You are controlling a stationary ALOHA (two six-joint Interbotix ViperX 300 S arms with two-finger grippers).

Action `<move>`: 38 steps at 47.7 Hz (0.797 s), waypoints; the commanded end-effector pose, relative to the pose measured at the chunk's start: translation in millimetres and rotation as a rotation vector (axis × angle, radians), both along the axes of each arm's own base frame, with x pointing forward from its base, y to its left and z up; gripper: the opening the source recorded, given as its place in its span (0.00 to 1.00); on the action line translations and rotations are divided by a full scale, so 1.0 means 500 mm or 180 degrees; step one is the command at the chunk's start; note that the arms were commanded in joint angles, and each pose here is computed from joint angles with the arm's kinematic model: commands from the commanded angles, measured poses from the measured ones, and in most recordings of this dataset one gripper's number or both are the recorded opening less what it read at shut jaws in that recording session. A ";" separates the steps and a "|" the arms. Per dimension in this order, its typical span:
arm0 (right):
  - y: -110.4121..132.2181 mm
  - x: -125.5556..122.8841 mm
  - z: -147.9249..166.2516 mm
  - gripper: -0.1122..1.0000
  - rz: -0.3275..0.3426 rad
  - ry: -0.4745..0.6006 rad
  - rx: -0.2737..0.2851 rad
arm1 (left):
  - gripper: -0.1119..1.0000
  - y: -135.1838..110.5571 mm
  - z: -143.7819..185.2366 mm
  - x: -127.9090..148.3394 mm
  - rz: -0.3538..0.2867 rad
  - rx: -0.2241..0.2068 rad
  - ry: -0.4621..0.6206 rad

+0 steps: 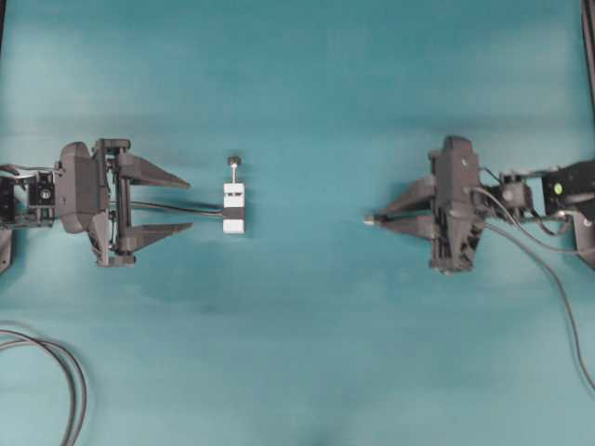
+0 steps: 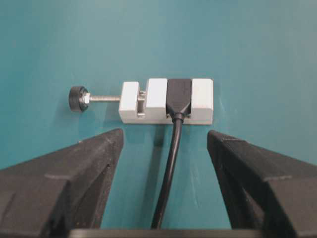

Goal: Insert the USB cable into the female connector supported by the left arm.

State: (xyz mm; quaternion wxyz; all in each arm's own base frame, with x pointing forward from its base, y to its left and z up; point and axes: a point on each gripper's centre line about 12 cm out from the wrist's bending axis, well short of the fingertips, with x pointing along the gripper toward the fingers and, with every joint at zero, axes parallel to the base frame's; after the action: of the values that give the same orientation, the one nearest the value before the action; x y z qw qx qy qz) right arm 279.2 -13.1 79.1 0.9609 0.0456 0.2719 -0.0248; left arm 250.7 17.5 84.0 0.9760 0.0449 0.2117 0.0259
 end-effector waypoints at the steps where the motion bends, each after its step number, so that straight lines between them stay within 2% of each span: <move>1: -0.004 0.031 0.022 0.29 0.0022 0.0031 -0.0060 | 0.79 0.001 0.009 0.010 -0.0014 0.0053 -0.0118; 5: -0.006 0.049 0.025 0.29 0.0088 0.0147 -0.0162 | 0.78 0.000 0.004 0.010 -0.0020 0.0046 -0.0134; 11: -0.012 0.070 0.040 0.29 0.0122 0.0063 -0.0269 | 0.78 -0.009 -0.010 0.017 -0.0065 0.0029 -0.0145; 24: -0.023 0.089 0.058 0.29 0.0070 -0.0110 -0.0286 | 0.78 -0.014 -0.054 0.048 -0.0095 0.0024 -0.0150; 33: -0.024 0.110 0.072 0.29 0.0079 -0.0207 -0.0307 | 0.78 0.005 -0.070 0.047 0.0071 0.0033 -0.0203; 38: -0.024 0.127 0.068 0.29 0.0090 -0.0211 -0.0314 | 0.78 0.008 -0.067 0.050 0.0091 0.0039 -0.0261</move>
State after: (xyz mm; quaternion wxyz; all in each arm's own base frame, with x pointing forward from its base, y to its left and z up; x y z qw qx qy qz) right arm 331.2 -24.4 105.0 0.9656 -0.0016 0.2588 -0.0246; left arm 272.6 19.3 45.1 0.9802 0.0456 0.1889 0.0369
